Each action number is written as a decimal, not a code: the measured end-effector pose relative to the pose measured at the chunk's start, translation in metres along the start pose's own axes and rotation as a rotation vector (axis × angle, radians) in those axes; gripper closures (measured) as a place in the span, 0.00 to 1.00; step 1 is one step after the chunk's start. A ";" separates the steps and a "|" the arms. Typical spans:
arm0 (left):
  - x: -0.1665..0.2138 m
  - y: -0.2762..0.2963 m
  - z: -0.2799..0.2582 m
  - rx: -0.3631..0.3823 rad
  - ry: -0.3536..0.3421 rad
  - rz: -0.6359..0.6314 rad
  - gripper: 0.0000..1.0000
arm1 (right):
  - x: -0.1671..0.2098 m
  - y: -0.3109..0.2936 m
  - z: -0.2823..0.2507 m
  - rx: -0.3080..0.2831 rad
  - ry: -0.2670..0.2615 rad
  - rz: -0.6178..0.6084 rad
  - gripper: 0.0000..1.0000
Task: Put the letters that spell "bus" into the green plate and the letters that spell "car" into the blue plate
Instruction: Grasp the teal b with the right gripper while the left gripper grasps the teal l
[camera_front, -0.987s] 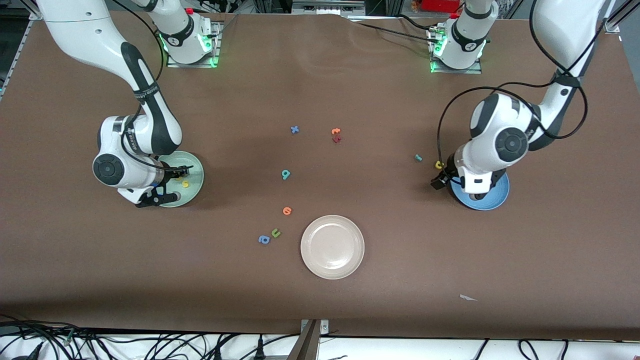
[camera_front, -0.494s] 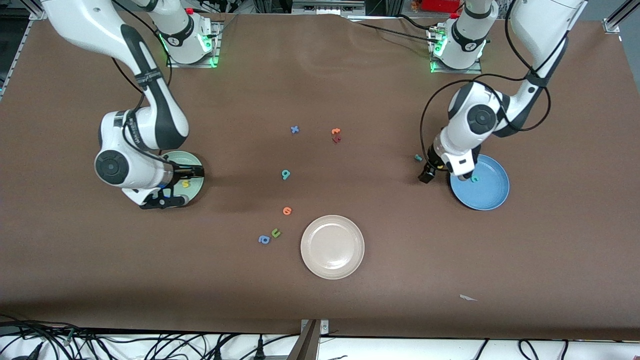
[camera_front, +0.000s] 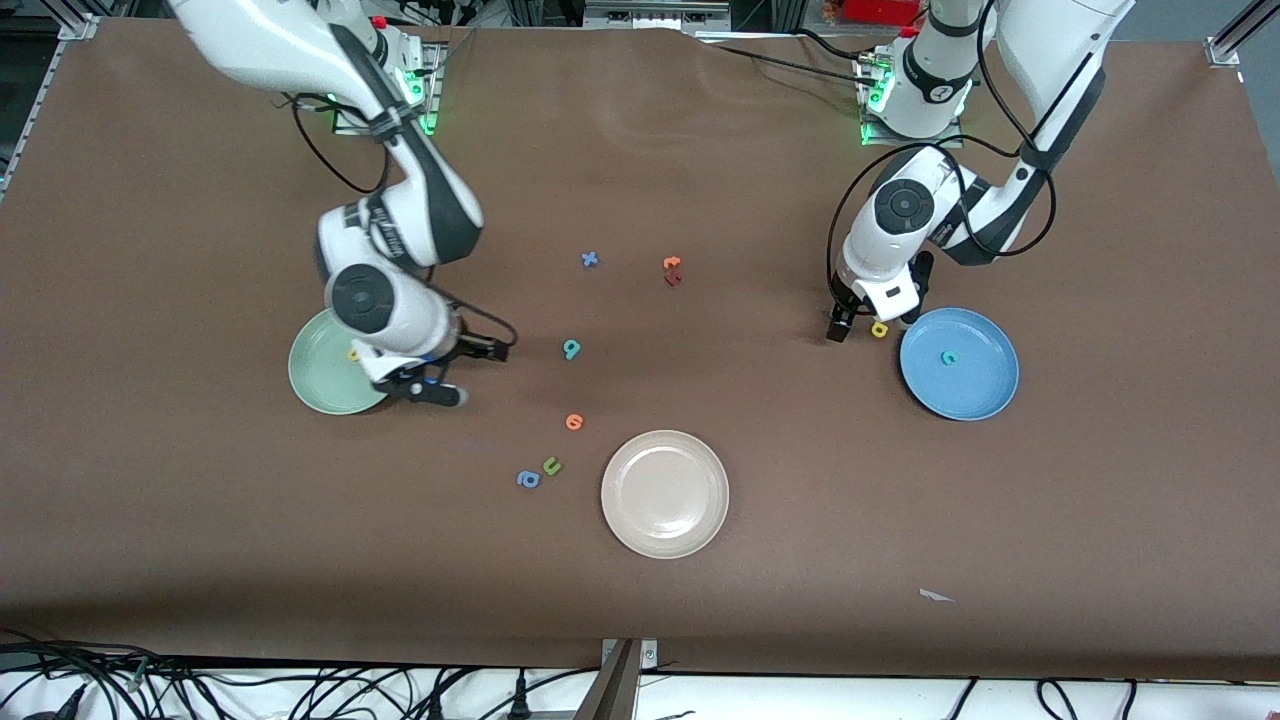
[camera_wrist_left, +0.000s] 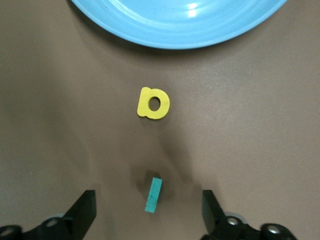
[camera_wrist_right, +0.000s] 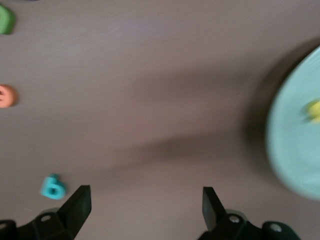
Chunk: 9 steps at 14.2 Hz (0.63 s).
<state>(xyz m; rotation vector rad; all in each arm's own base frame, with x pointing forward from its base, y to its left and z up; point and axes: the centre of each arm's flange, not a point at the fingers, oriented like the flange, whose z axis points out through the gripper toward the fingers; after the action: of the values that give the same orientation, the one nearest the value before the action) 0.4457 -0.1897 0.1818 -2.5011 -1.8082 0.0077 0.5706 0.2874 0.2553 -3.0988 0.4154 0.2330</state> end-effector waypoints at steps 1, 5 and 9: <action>0.002 0.000 0.000 0.000 0.000 -0.012 0.10 | -0.011 -0.017 0.006 0.007 0.012 0.050 0.06; 0.003 0.000 0.000 0.000 0.001 -0.035 0.32 | -0.036 -0.057 0.027 0.056 0.055 0.239 0.11; 0.000 -0.001 0.003 0.006 -0.003 -0.033 0.31 | -0.056 -0.082 0.052 0.086 0.068 0.358 0.14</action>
<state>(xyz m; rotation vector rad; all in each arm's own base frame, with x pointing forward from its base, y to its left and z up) 0.4447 -0.1897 0.1786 -2.4676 -1.8476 0.0157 0.5313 0.3825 0.2111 -2.9329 0.9549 0.1060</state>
